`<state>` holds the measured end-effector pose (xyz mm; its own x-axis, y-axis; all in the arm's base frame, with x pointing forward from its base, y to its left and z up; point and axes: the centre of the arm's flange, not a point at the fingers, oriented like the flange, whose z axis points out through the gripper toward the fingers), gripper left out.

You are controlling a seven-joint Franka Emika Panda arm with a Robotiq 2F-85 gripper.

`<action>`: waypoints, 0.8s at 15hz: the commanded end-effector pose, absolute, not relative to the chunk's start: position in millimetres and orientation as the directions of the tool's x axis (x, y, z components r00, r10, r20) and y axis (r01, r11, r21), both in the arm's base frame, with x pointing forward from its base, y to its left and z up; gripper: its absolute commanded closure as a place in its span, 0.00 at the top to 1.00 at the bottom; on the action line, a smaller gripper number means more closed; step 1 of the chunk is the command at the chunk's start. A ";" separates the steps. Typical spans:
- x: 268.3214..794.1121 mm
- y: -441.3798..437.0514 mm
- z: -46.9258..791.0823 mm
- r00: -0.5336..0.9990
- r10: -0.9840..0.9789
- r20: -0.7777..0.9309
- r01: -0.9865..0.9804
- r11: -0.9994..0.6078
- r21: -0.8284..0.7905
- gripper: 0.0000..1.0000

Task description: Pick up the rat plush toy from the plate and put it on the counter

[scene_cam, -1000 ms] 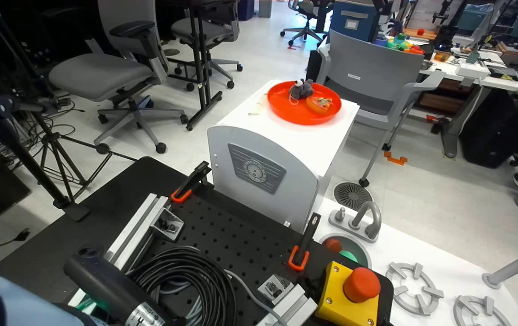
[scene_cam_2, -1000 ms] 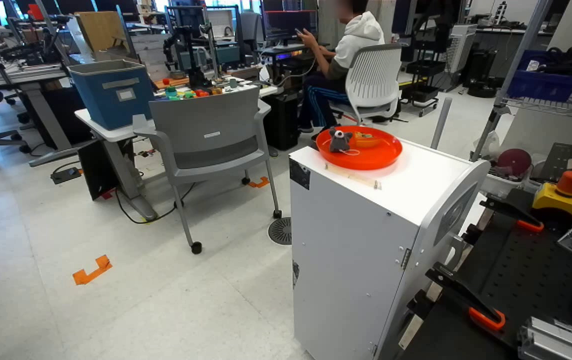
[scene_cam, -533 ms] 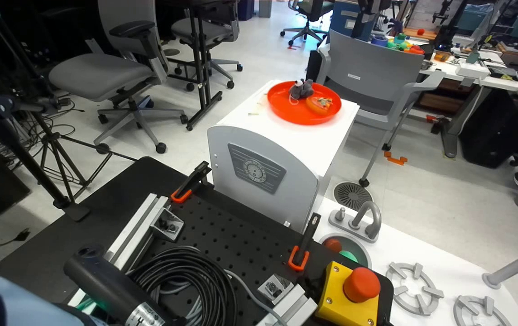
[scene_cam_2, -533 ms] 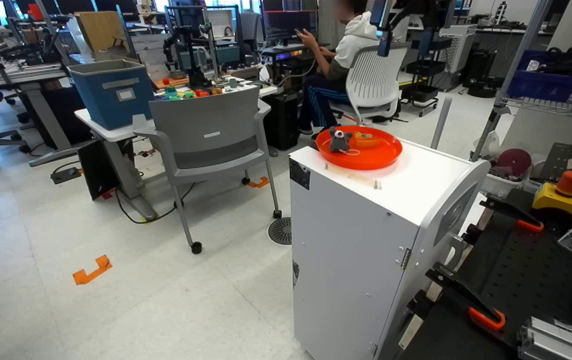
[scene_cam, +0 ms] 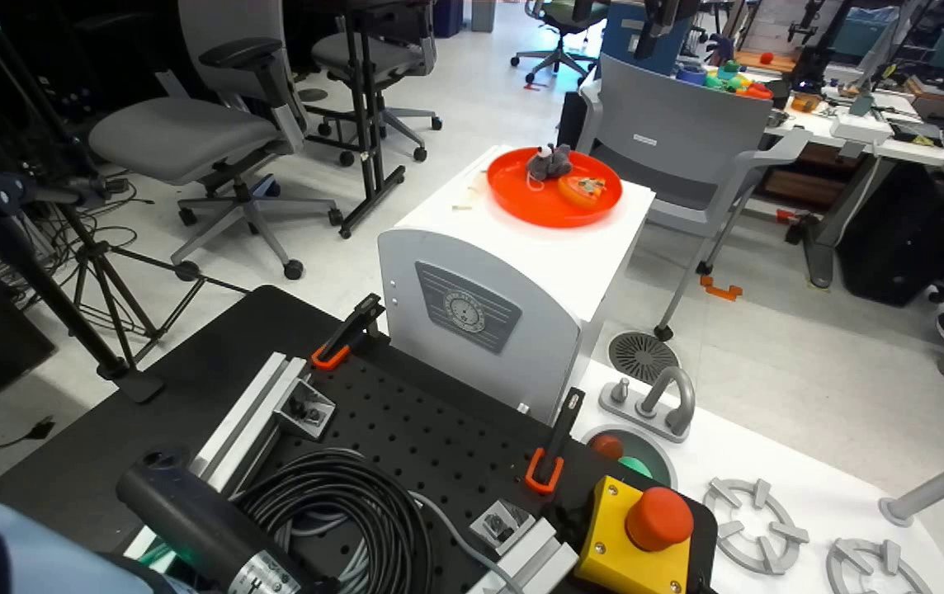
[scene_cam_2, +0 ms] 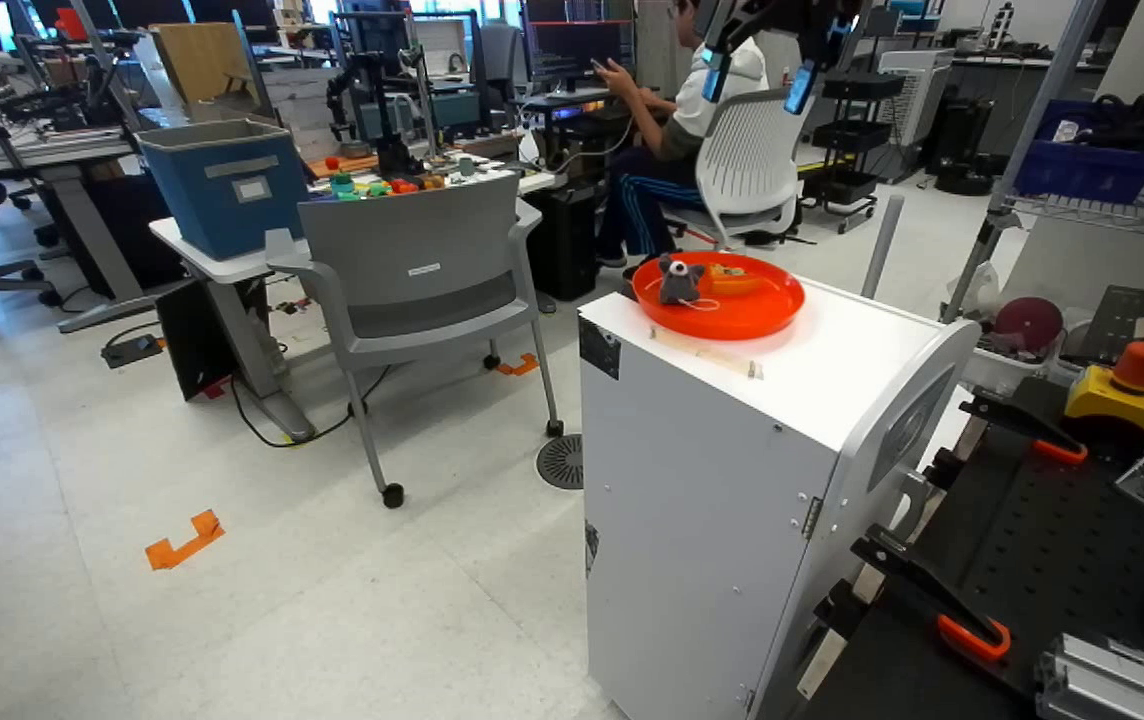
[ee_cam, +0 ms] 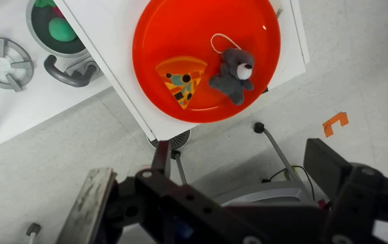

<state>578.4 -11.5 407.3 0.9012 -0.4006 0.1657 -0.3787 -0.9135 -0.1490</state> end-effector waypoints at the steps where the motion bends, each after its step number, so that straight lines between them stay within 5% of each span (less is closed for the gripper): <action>1: 579.3 -0.6 392.2 0.905 -0.388 0.176 -0.370 -0.920 -0.127 1.00; 12: 578.5 6.6 369.4 0.936 -0.332 0.119 -0.325 -0.943 -0.073 1.00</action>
